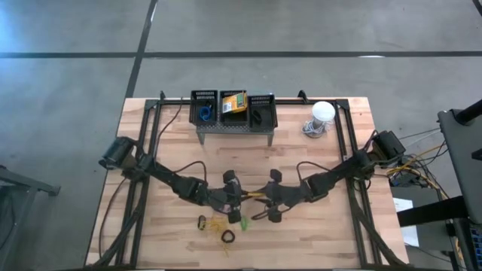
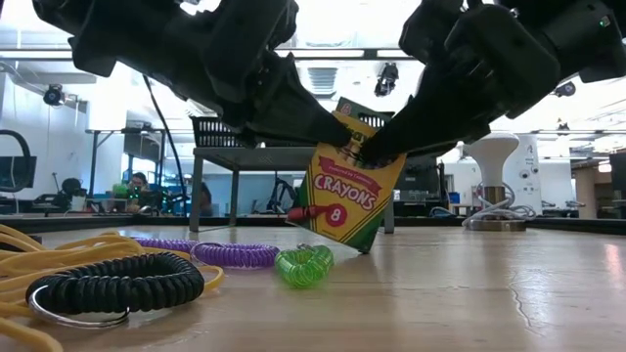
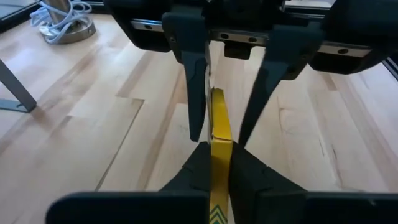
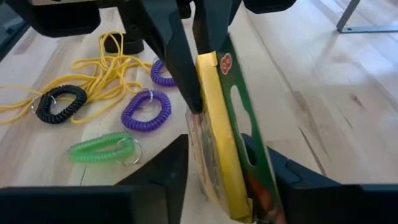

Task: Pick & Place Office Desk Supplies
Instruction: Put the yellow crayon box into the middle black bin on the shelf

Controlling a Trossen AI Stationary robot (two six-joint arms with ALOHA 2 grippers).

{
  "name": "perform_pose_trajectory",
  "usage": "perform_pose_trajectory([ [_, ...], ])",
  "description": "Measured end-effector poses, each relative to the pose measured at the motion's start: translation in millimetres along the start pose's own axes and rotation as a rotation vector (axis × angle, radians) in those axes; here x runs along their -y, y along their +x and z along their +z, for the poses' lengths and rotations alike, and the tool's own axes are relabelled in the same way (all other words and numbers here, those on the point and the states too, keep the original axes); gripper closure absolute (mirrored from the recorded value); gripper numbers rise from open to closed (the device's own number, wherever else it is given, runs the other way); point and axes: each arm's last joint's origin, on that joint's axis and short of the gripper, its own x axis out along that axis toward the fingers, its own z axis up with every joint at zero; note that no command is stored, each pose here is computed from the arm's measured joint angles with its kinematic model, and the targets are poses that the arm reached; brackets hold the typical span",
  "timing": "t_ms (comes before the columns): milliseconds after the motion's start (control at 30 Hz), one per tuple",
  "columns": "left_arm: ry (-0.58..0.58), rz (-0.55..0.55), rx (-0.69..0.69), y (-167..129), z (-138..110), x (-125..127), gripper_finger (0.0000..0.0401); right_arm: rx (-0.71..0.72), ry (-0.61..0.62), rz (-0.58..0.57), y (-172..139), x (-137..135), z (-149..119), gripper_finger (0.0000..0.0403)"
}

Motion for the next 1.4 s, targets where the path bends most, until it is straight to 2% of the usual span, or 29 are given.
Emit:
perform_pose_trajectory([
  [167, -0.014, 0.003, -0.007, -1, 1, 1, 0.0377, -0.036, -0.035, -0.002, -8, 0, 1, 0.0234],
  [267, 0.025, 0.020, -0.056, -7, 7, 5, 0.0377, -0.090, 0.031, -0.028, -26, 4, 10, 0.0228],
  [333, 0.053, 0.068, -0.097, -15, 15, 10, 0.0377, -0.120, 0.063, -0.086, -36, 7, 10, 0.0229],
  [467, 0.097, 0.235, -0.127, -40, 48, 23, 0.0377, -0.089, 0.067, -0.216, -50, 7, -3, 0.0237],
  [600, 0.125, 0.397, -0.122, -54, 94, 15, 0.0377, -0.077, 0.068, -0.240, -53, 5, -17, 0.0245],
  [700, 0.172, 0.535, -0.087, -53, 135, -9, 0.0376, -0.070, 0.080, -0.257, -51, 5, -23, 0.0250],
  [800, 0.213, 0.652, -0.088, -46, 167, -48, 0.0376, -0.057, 0.078, -0.265, -46, 4, -27, 0.0255],
  [933, 0.180, 0.851, -0.102, -37, 188, -116, 0.0375, -0.053, 0.070, -0.280, -41, 3, -28, 0.0260],
  [1033, 0.124, 0.969, -0.129, -35, 189, -165, 0.0375, -0.056, 0.065, -0.280, -39, 2, -29, 0.0264],
  [1167, 0.081, 1.056, -0.132, -31, 181, -211, 0.0374, -0.056, 0.060, -0.281, -40, 2, -29, 0.0268],
  [1300, 0.058, 1.012, -0.082, -26, 174, -232, 0.0374, -0.056, 0.058, -0.281, -40, 2, -29, 0.0271],
  [1400, 0.050, 0.999, -0.050, -23, 169, -232, 0.0371, -0.057, 0.057, -0.281, -40, 2, -29, 0.0269],
])
